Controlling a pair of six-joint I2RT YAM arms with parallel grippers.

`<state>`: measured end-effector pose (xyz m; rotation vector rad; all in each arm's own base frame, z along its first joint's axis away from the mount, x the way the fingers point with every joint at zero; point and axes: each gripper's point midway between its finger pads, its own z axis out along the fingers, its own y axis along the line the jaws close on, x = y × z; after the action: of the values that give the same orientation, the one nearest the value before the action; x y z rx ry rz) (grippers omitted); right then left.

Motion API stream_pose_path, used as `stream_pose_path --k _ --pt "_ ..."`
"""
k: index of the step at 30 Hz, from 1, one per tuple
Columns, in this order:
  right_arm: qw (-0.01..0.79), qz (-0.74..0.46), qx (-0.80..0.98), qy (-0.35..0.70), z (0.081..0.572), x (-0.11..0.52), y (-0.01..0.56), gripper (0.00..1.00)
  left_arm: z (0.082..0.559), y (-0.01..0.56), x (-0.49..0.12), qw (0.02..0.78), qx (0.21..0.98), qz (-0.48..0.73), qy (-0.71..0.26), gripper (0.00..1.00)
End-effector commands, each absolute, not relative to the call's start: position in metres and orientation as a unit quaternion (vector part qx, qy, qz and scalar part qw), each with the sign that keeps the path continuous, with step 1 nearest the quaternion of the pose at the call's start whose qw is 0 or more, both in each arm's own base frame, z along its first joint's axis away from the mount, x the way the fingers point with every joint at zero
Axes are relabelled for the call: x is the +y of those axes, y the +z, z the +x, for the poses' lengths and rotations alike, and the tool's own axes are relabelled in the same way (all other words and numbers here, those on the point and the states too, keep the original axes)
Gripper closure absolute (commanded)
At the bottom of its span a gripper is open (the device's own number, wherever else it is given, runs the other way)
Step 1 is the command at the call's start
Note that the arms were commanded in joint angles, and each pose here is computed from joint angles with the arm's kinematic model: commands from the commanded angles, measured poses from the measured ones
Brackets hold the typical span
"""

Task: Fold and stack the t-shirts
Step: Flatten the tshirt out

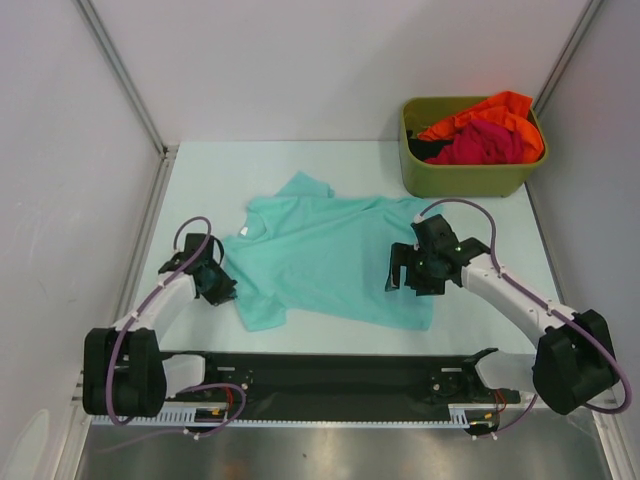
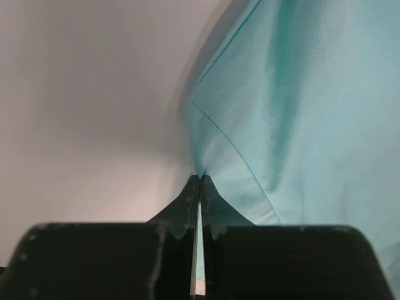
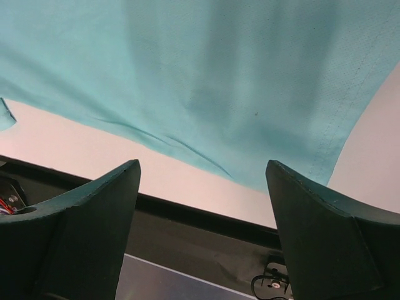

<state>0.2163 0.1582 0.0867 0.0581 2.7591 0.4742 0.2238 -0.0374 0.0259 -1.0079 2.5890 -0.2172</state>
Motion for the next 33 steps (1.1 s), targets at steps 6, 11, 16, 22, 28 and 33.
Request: stream_pose_path --k 6,11,16,22,28,33 --pt "0.178 0.017 0.968 0.175 0.213 0.158 0.091 0.12 0.274 0.072 -0.081 0.247 0.935 -0.246 -0.060 0.96" --pt "0.172 0.011 0.970 0.174 0.217 0.160 0.090 0.12 0.322 0.077 -0.160 0.217 0.966 -0.138 -0.035 0.90" --pt "0.163 0.006 0.971 0.173 0.220 0.162 0.087 0.11 0.325 0.103 -0.159 0.217 0.970 -0.112 -0.011 0.12" --pt "0.169 0.015 0.967 0.191 0.214 0.163 0.087 0.11 0.265 0.117 -0.130 0.255 0.961 -0.091 -0.058 0.16" --pt "0.158 0.013 0.969 0.191 0.207 0.162 0.080 0.11 0.256 0.105 -0.138 0.258 0.918 -0.140 -0.265 0.31" --pt "0.156 0.012 0.969 0.189 0.207 0.161 0.079 0.11 0.270 0.116 -0.171 0.246 0.895 -0.147 -0.341 0.54"
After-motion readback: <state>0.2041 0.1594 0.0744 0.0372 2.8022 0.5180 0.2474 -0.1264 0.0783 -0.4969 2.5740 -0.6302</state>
